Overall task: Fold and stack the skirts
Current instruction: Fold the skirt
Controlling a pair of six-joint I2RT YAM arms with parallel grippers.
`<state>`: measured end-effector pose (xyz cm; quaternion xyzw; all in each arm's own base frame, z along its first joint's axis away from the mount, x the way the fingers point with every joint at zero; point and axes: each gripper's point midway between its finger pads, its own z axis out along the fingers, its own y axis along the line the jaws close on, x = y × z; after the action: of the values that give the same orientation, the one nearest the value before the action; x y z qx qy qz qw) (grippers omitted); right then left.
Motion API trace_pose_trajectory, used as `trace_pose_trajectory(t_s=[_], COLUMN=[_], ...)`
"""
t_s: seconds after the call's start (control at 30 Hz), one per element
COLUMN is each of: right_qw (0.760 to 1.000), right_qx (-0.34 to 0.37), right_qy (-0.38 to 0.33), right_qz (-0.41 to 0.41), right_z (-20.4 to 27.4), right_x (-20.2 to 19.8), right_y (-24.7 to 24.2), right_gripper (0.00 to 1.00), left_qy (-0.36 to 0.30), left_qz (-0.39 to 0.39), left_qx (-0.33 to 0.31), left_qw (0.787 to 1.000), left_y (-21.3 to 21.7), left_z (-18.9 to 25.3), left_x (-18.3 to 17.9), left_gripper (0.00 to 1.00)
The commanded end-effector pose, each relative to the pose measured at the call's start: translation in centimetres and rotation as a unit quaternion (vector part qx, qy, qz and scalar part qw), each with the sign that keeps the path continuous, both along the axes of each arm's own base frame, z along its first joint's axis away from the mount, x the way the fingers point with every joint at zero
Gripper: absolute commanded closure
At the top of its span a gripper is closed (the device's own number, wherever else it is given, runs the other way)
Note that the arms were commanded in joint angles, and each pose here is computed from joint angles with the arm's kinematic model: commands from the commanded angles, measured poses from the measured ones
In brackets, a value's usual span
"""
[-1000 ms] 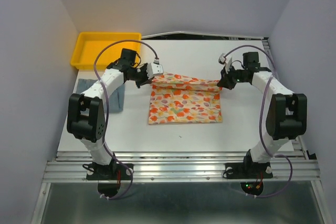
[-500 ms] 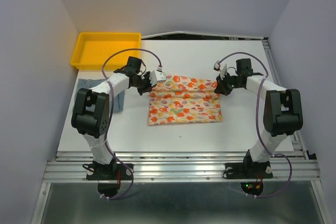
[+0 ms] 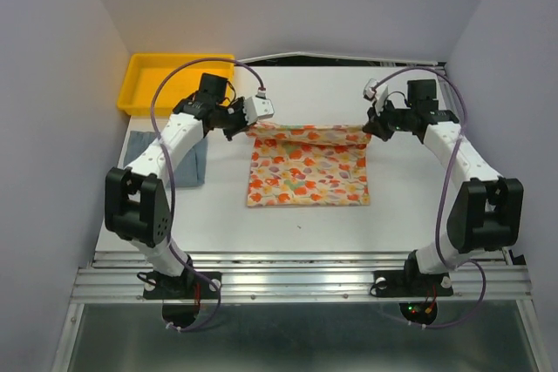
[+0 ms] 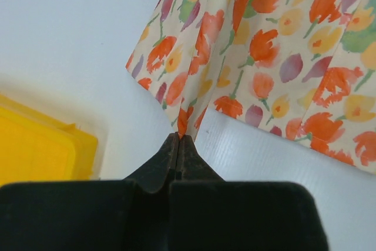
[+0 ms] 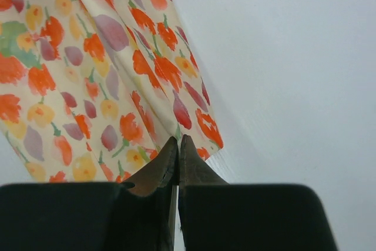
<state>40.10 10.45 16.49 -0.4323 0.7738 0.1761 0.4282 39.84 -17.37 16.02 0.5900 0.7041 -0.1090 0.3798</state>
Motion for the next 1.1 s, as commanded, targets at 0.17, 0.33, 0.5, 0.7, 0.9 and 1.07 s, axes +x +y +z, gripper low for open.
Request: trace_pose_trajectory(t_s=[0.17,0.33,0.5,0.7,0.9,1.07], right_qw=[0.999,0.997,0.995,0.995,0.996,0.995], right_qx=[-0.031,-0.051,-0.059,-0.056,-0.032,0.04], right_qy=[0.017,0.034,0.047,0.025,0.012,0.085], right_qz=[0.036,0.049,0.069,0.074,0.077,0.02], right_z=[-3.3,-7.9,-10.7,-8.2,-3.7,-2.3], right_x=[-7.0,-10.2,-12.4,-13.4,-14.5,-13.7], right_y=[-0.8,-1.3,-1.2,-1.0,-0.3,1.6], right_gripper=[0.99,0.98,0.63,0.22,0.17,0.39], left_qy=[0.013,0.053,0.069,0.049,0.028,0.027], left_qz=[-0.039,-0.051,-0.069,-0.079,-0.095,-0.035], left_qx=[0.044,0.073,0.075,0.062,0.038,-0.006], left_qw=[0.998,0.995,0.992,0.994,0.994,0.999], left_y=[2.3,2.4,0.7,0.5,0.1,-1.4], left_z=[-1.3,-6.7,-9.8,-7.7,-3.2,-0.9], left_x=[-8.7,-12.4,-14.8,-15.7,-17.4,-15.0], left_gripper=[1.0,1.0,0.8,0.44,0.41,0.47])
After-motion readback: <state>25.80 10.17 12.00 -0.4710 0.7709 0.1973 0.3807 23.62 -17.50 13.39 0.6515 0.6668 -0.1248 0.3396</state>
